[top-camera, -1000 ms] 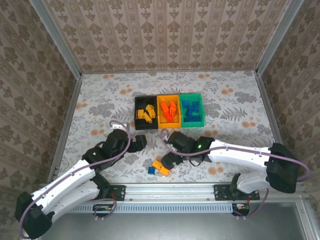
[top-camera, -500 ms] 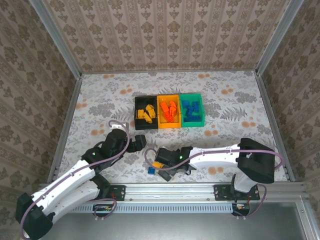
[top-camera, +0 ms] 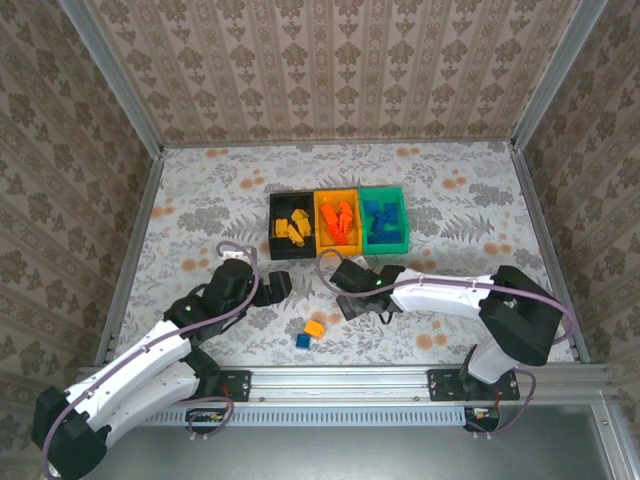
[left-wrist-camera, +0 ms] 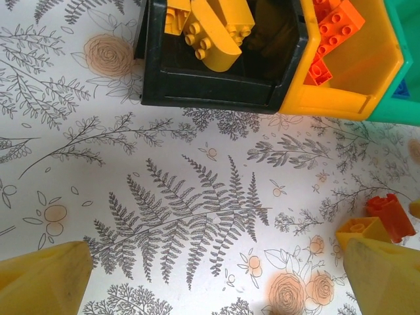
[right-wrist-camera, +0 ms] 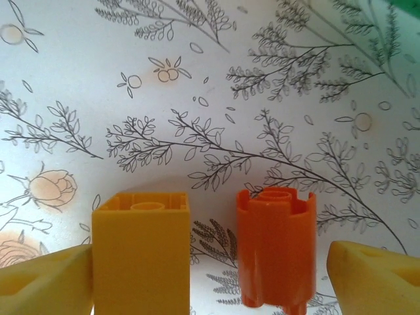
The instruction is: Sort the legos into containers by color
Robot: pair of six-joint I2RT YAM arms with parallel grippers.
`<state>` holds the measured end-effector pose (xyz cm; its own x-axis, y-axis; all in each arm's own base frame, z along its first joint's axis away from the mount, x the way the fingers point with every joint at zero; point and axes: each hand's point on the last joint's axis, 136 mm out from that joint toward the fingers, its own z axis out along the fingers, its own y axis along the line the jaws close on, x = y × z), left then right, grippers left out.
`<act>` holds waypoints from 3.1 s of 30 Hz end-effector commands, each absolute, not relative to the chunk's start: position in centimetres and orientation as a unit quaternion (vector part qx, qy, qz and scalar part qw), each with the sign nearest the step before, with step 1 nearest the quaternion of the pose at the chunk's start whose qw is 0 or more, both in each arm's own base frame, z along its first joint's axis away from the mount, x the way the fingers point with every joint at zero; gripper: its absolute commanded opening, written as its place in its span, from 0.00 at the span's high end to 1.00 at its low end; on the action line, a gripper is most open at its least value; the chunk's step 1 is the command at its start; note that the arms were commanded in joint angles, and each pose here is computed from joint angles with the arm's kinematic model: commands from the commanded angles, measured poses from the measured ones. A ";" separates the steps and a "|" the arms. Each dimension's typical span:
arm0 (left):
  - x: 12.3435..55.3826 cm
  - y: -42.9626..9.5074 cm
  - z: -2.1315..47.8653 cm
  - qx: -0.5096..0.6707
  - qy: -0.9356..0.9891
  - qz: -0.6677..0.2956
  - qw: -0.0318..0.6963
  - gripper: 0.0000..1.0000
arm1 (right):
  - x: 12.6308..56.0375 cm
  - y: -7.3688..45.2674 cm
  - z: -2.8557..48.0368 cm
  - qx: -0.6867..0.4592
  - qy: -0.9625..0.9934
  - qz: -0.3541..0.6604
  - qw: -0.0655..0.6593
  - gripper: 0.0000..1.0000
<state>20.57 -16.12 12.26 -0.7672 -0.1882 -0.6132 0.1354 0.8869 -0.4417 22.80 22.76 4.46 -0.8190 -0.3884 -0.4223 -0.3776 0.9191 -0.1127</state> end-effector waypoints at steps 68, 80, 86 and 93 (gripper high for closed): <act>19.6 -15.0 11.8 -0.046 0.895 -0.279 0.344 0.00 | 28.3 17.3 12.1 -0.023 0.951 0.051 0.304 0.09; 19.9 -15.1 11.2 -0.051 0.899 -0.276 0.337 0.00 | 28.4 9.9 5.6 0.084 0.966 0.016 0.244 0.09; 19.7 -14.9 10.9 -0.054 0.901 -0.275 0.333 0.00 | 29.2 9.6 3.1 0.089 0.973 0.000 0.213 0.19; 19.6 -14.7 10.8 -0.057 0.900 -0.276 0.334 0.00 | 28.9 9.3 1.7 0.089 0.975 -0.010 0.203 0.44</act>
<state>19.78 -14.92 11.24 -0.7657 -0.2676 -0.5849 0.1017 0.8475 -0.5209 28.25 9.09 1.61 -0.9106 0.1616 -0.3804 0.1745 0.9847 0.0006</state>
